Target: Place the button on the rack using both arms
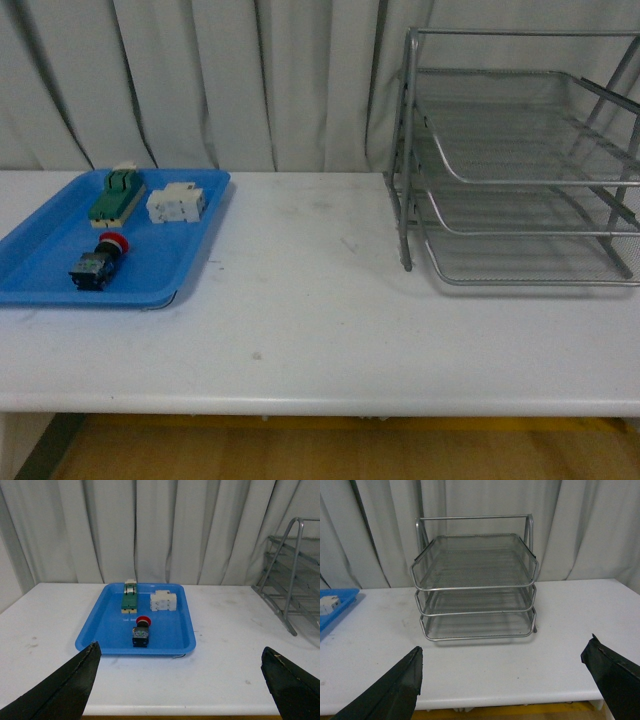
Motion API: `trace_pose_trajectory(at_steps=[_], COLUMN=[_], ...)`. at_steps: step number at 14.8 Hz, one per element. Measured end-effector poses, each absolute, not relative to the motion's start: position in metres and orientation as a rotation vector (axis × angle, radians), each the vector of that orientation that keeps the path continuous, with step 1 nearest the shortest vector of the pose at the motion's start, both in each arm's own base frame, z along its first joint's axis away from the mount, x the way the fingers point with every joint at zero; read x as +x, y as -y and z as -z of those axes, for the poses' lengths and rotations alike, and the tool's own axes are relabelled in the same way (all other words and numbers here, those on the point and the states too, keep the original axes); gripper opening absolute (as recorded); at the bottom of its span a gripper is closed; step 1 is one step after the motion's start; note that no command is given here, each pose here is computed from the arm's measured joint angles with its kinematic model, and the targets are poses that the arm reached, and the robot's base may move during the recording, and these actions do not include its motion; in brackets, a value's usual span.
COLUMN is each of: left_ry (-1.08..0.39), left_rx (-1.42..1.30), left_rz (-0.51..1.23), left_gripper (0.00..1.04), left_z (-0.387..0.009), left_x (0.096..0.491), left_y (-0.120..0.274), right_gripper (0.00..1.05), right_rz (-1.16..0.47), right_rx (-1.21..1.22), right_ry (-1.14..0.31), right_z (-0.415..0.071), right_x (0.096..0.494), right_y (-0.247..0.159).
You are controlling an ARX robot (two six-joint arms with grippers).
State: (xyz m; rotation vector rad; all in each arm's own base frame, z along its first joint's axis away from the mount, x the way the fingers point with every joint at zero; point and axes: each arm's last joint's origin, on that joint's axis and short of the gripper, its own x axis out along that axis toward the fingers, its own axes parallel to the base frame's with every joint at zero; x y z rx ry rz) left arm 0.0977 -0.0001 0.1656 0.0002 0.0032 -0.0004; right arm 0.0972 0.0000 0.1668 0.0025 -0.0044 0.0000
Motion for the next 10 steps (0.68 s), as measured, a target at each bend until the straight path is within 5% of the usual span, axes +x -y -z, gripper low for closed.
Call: trace_pose_trajectory(at_steps=[6, 8, 10], left_ry=[-0.003, -0.002, -0.003], left_rx=[0.0, 0.0, 0.0], left_rz=[0.001, 0.001, 0.001], left_gripper=[0.98, 0.98, 0.98], left_z=[-0.166, -0.166, -0.166], left_x=[0.098, 0.098, 0.098], left_y=[0.0, 0.0, 0.0], right_gripper=[0.98, 0.98, 0.98], right_rz=[0.0, -0.017, -0.036], right_rx=[0.003, 0.154, 0.302], right_ry=[0.003, -0.304, -0.303], right_z=[-0.167, -0.161, -0.161], right_x=[0.097, 0.106, 0.125], right_y=[0.0, 0.001, 0.0])
